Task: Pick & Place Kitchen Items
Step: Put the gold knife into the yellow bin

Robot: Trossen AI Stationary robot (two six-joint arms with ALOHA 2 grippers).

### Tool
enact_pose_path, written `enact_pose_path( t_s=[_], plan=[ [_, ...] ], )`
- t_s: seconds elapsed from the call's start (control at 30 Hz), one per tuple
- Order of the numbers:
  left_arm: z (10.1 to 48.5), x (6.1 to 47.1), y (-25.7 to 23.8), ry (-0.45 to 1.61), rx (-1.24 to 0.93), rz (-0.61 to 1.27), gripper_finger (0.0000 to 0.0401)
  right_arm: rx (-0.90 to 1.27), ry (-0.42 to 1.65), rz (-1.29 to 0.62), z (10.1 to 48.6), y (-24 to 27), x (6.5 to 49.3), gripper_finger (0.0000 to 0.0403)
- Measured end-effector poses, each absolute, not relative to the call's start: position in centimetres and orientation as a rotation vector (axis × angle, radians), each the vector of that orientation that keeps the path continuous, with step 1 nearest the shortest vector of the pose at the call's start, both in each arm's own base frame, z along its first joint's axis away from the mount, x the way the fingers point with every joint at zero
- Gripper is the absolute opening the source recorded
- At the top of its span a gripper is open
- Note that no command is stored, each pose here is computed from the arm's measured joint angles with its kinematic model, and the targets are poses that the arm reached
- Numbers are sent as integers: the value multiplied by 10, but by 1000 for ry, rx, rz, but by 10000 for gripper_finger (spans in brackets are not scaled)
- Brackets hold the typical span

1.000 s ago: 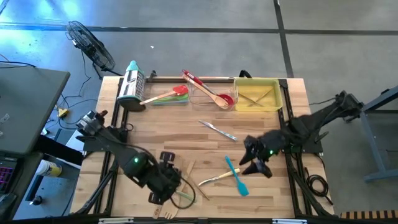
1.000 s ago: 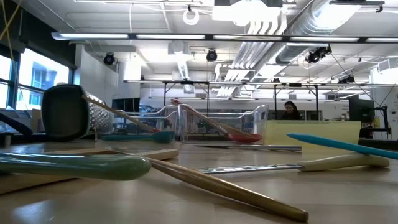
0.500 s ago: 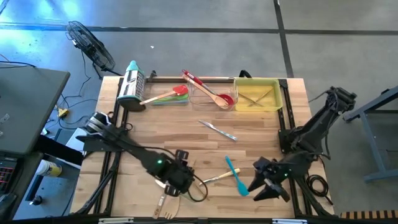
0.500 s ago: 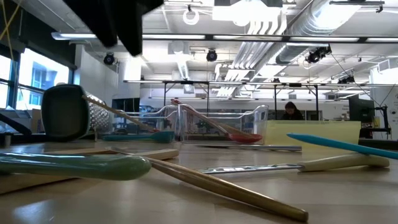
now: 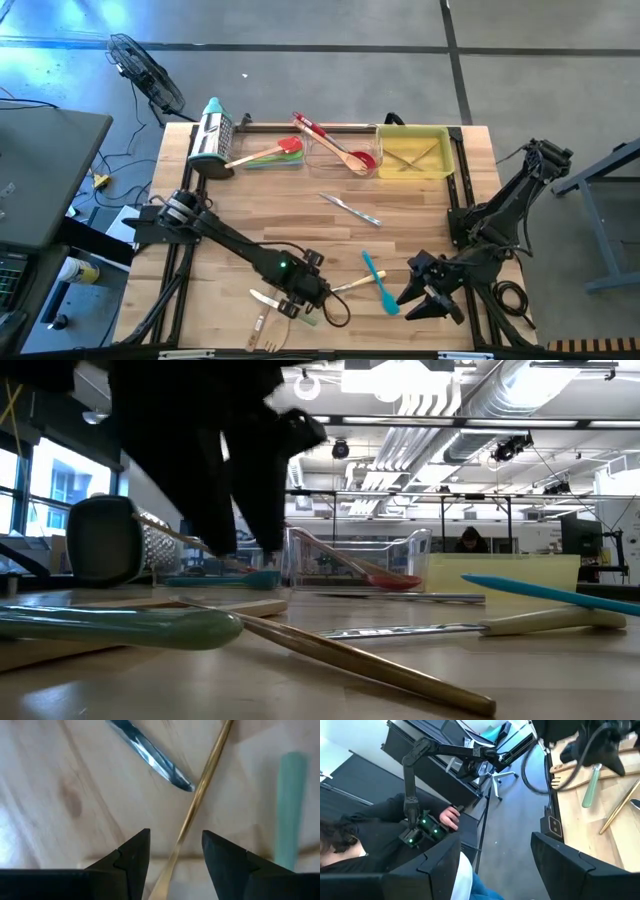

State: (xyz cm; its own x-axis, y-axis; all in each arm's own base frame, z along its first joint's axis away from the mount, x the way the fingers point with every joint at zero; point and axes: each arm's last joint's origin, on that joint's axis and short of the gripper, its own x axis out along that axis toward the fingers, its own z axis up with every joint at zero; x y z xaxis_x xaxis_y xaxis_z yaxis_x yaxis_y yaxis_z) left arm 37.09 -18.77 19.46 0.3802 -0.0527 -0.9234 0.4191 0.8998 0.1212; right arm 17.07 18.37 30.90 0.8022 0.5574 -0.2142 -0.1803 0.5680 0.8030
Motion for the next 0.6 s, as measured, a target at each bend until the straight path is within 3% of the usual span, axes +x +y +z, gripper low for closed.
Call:
enact_pose_path(
  t_s=[0.6],
  plan=[
    [173,374,-190,1201,391,-322,173,863,485,450,308,184,171,234]
  ],
)
